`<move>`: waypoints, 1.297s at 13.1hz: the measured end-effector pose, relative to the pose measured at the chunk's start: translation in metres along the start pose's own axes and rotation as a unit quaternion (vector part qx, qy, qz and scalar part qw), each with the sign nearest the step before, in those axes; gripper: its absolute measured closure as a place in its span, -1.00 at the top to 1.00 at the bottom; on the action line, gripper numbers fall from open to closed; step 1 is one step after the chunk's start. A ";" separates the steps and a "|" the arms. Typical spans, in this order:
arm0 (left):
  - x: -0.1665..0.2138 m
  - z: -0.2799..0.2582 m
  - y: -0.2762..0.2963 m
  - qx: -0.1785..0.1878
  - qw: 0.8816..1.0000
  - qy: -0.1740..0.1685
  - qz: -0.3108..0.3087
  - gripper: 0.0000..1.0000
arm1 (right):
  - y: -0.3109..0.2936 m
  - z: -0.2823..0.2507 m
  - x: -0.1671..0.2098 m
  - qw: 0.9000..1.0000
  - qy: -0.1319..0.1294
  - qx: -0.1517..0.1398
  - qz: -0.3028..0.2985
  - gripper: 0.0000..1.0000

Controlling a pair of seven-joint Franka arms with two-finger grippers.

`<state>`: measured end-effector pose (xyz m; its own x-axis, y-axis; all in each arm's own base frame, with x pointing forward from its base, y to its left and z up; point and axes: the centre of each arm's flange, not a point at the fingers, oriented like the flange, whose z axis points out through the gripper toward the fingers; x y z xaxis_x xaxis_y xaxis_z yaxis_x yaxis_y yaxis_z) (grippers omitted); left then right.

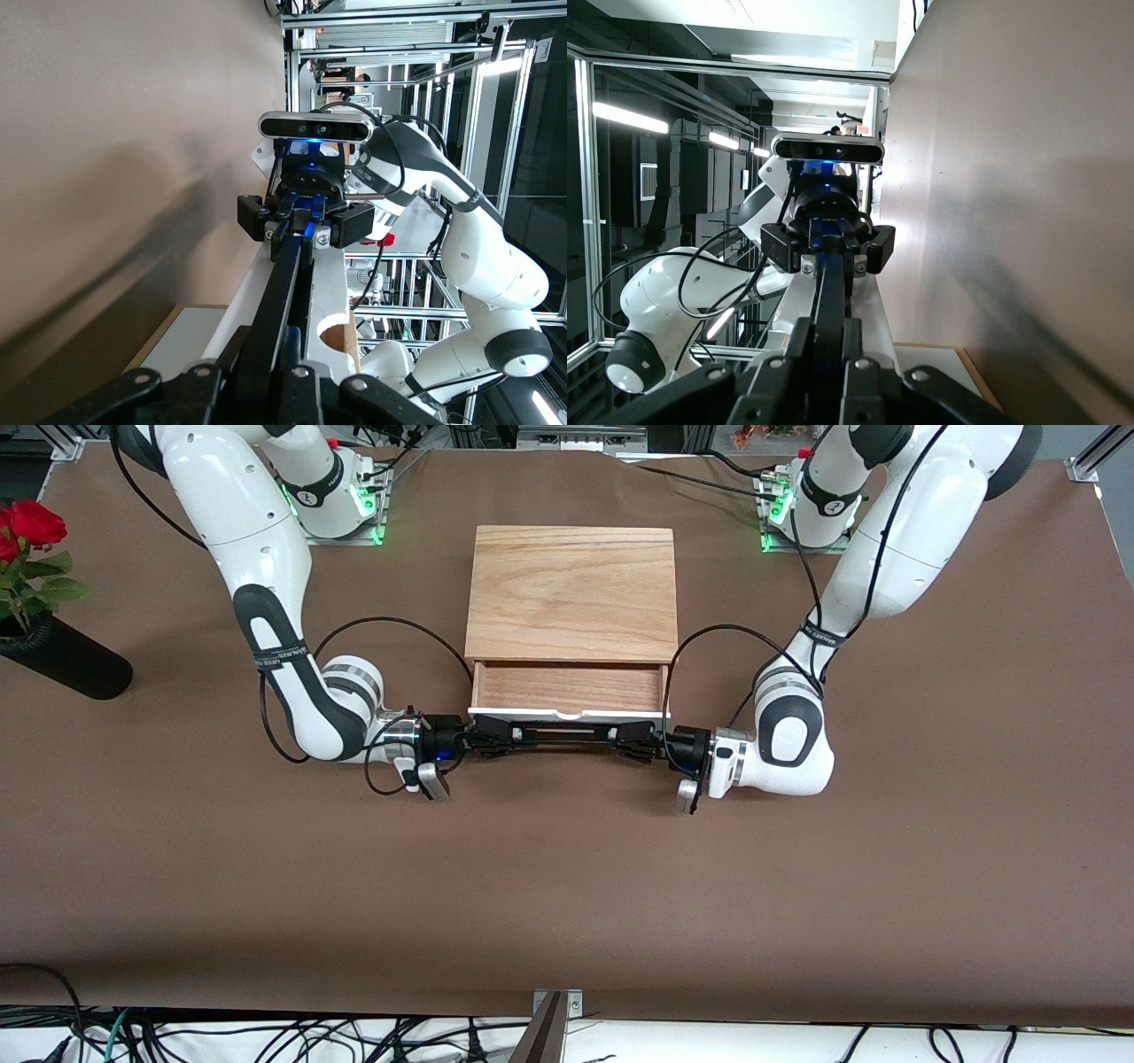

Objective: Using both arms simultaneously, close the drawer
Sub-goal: 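Push the drawer into the box with both grippers together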

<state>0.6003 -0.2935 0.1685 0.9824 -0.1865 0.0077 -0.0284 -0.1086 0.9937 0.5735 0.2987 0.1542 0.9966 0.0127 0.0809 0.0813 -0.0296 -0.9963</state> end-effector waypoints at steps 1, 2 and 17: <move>0.000 0.000 0.000 0.000 1.000 0.000 0.000 -0.65 | 0.000 0.000 0.000 1.000 0.000 0.000 0.000 -0.65; -0.001 0.000 0.000 -0.001 1.000 0.000 -0.001 -0.65 | 0.000 0.000 0.000 1.000 0.000 0.000 0.000 -0.65; -0.031 0.015 -0.016 -0.051 0.998 0.015 -0.045 -0.71 | 0.001 -0.003 -0.020 1.000 -0.011 0.000 0.004 -0.65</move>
<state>0.5680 -0.3002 0.1505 0.9852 -0.1512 -0.0811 0.0783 -0.0241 0.9966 0.5542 0.2959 0.1513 0.9968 0.0351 0.0719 0.0730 -0.0296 -0.9969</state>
